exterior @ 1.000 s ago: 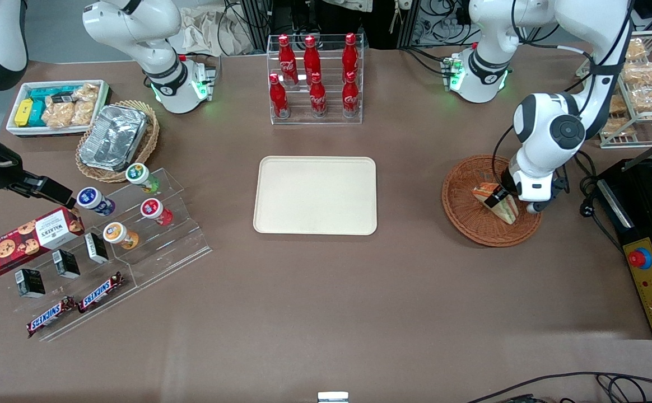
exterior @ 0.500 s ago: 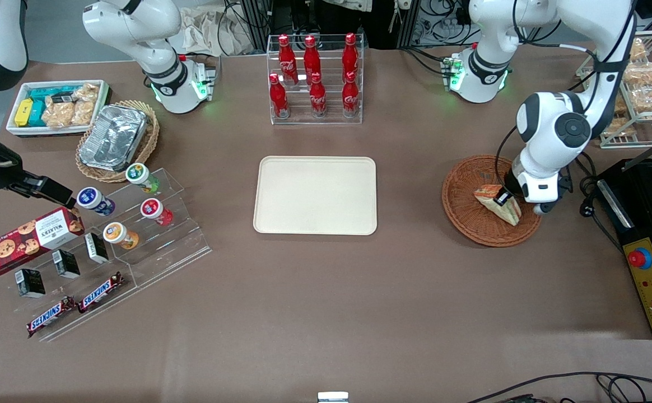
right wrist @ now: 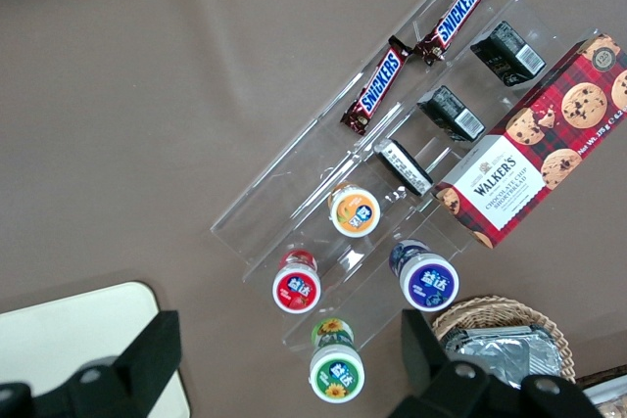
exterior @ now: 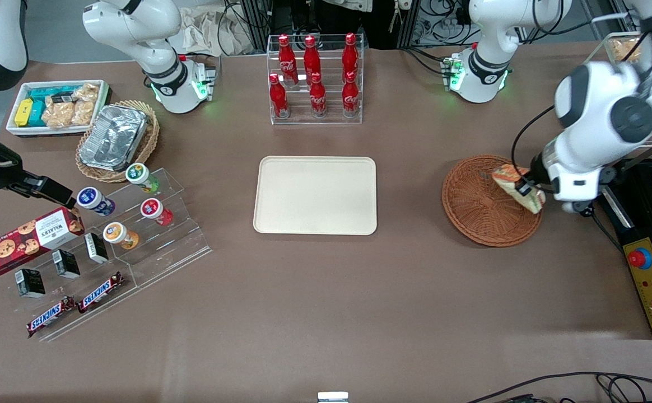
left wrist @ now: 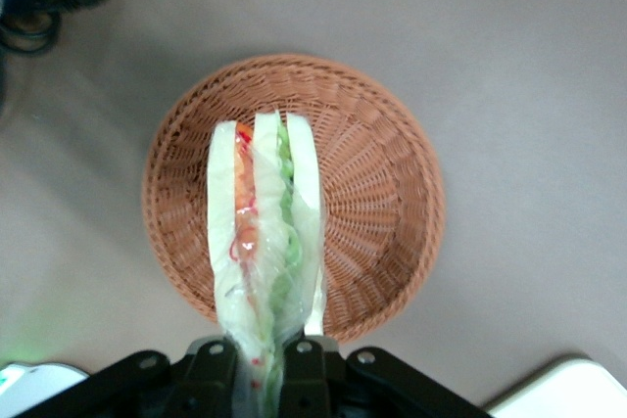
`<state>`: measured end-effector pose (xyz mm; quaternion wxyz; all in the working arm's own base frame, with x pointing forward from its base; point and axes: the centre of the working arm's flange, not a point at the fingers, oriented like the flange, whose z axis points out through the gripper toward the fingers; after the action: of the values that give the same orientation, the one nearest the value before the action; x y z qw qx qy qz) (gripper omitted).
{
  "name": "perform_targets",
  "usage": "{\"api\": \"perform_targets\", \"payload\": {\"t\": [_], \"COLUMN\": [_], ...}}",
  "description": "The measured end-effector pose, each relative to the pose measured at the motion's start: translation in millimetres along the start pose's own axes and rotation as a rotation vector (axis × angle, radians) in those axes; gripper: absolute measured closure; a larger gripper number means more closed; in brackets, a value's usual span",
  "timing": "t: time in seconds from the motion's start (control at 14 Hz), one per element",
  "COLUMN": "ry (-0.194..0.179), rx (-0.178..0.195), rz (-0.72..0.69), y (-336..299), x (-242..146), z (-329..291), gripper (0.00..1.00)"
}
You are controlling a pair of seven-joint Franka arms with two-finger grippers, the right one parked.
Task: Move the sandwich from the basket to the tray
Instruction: 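Lift the sandwich up out of the basket with the left gripper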
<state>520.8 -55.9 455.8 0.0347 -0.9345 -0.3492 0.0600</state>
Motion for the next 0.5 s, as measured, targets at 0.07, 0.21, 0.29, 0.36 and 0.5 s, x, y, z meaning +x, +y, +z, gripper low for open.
{"api": "perform_targets", "payload": {"t": [0.07,0.21,0.29,0.36,0.5], "ry": [0.009,0.033,0.040,0.046,0.057], "rx": [-0.008,-0.031,-0.037,-0.041,-0.047], "rz": [0.034,0.102,0.134,0.169,0.249], "y": [2,4,3,2,-3], "x": [0,1,1,-1,-5], "z": [-24,-64,-82,-102,-138], "gripper": [0.85,0.85,0.85,0.85,0.85]}}
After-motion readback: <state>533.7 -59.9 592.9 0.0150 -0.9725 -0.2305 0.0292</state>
